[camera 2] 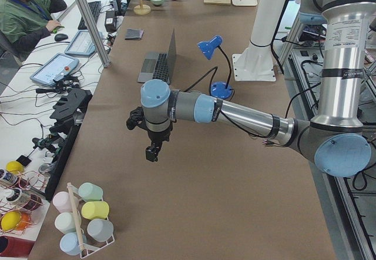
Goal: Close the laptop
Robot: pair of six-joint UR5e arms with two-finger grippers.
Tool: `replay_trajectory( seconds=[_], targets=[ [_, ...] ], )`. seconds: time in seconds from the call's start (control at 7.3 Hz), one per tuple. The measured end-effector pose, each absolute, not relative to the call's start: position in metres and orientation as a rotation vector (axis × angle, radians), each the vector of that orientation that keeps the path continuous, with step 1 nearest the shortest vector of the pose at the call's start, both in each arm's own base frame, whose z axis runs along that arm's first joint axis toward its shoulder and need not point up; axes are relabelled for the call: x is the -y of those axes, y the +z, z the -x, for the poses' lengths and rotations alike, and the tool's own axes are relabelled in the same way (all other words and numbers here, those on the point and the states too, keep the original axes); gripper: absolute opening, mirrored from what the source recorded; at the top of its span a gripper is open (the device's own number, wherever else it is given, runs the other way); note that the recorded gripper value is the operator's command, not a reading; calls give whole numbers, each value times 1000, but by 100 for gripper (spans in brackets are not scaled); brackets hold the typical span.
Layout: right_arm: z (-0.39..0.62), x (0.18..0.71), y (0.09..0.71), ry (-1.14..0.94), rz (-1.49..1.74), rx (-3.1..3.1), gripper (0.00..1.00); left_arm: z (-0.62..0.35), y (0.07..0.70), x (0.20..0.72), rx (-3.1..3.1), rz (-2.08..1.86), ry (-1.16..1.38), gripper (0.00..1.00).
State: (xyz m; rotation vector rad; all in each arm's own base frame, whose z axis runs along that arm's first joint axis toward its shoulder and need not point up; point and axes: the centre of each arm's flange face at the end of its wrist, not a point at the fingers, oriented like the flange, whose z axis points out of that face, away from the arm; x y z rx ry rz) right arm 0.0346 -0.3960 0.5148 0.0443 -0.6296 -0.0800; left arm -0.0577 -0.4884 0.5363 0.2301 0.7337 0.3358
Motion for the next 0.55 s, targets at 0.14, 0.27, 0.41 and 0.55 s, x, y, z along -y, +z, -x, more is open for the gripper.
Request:
replay_trajectory(
  seconds=[0.14, 0.27, 0.41, 0.55],
  targets=[
    [-35, 397, 495, -92, -90, 632, 100, 58, 525, 493, -728, -269, 352, 99],
    [-36, 397, 478, -104, -139, 634, 100, 58, 515, 499, -718, -334, 377, 99],
    [-36, 398, 468, -105, -173, 637, 100, 57, 513, 505, -706, -403, 404, 99],
    [-37, 400, 465, -91, -187, 638, 100, 57, 517, 512, -694, -469, 428, 99]
  ],
)
